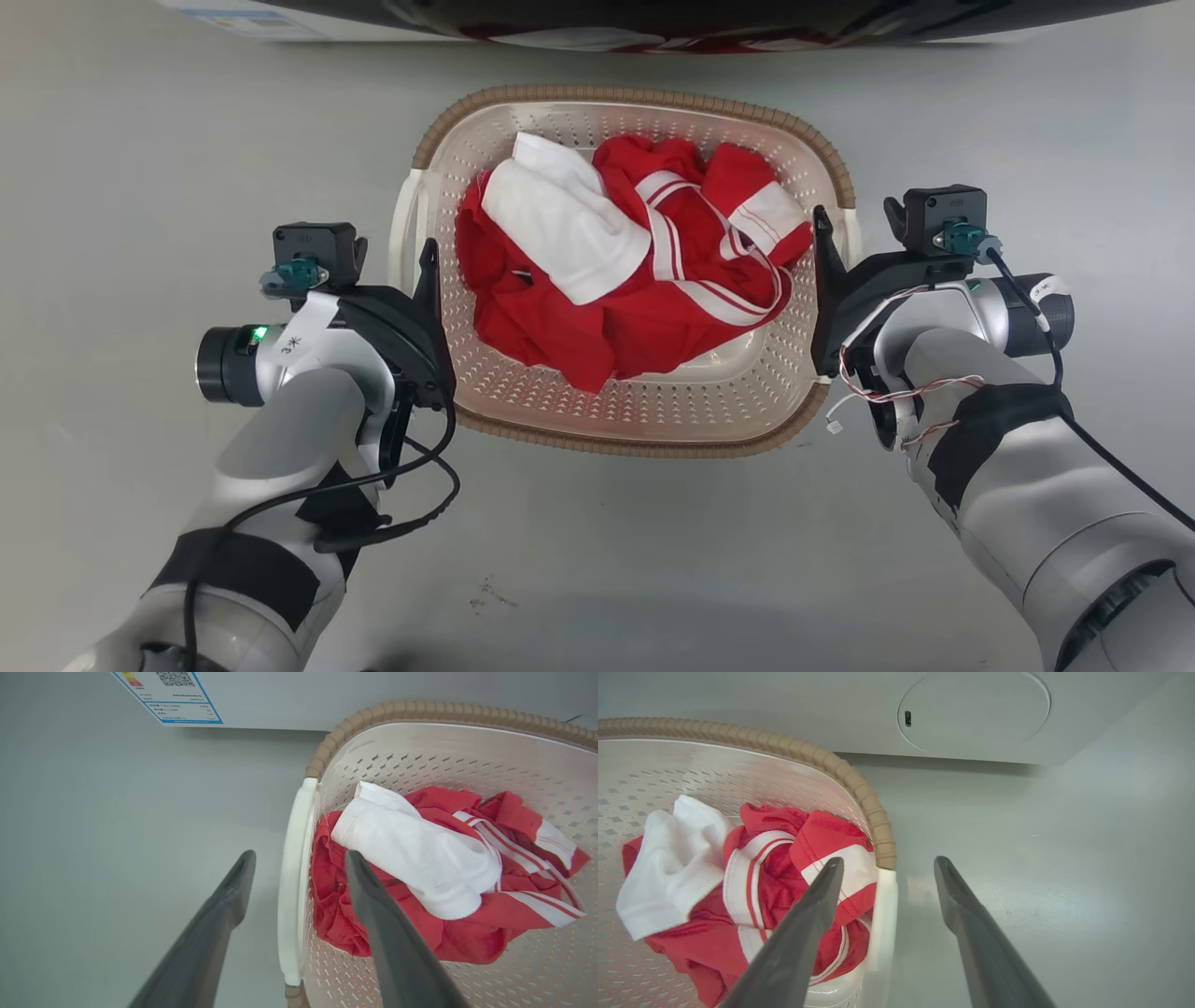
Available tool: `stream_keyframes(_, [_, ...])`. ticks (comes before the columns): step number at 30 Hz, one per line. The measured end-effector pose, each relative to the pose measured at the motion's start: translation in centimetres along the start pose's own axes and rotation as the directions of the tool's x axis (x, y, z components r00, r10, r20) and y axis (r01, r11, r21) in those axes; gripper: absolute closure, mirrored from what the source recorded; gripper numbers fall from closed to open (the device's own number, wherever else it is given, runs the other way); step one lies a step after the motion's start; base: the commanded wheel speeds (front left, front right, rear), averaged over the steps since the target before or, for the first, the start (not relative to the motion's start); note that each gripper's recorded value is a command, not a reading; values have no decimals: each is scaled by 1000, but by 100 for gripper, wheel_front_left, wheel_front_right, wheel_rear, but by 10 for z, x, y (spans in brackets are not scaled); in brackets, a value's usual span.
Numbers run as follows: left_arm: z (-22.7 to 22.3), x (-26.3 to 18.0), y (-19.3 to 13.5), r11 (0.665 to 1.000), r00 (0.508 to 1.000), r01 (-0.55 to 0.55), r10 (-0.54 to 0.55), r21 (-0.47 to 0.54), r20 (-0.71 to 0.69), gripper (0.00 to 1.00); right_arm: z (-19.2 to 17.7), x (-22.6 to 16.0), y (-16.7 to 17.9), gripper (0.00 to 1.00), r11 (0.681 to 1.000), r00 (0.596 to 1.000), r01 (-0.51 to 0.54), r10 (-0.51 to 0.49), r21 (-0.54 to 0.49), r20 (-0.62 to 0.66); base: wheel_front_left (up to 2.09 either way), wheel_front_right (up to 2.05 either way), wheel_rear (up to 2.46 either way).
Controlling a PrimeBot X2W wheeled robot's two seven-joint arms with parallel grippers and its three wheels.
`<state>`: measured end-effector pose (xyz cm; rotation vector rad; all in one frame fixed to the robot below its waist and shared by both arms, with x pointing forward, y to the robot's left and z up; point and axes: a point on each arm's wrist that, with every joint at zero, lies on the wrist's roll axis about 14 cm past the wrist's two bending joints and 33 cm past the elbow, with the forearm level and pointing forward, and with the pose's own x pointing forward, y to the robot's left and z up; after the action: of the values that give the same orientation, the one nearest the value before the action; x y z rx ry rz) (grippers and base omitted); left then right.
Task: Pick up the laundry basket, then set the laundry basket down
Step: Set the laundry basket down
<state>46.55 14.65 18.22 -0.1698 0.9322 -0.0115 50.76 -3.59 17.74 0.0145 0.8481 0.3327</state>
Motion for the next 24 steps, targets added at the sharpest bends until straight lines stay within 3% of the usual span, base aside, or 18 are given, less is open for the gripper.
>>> stream_keyframes(24, [59,-71,-19,998,972,65,-69,27,224,0,89,-82,3,0,996,969,-9,-12,84,245,0,0,0])
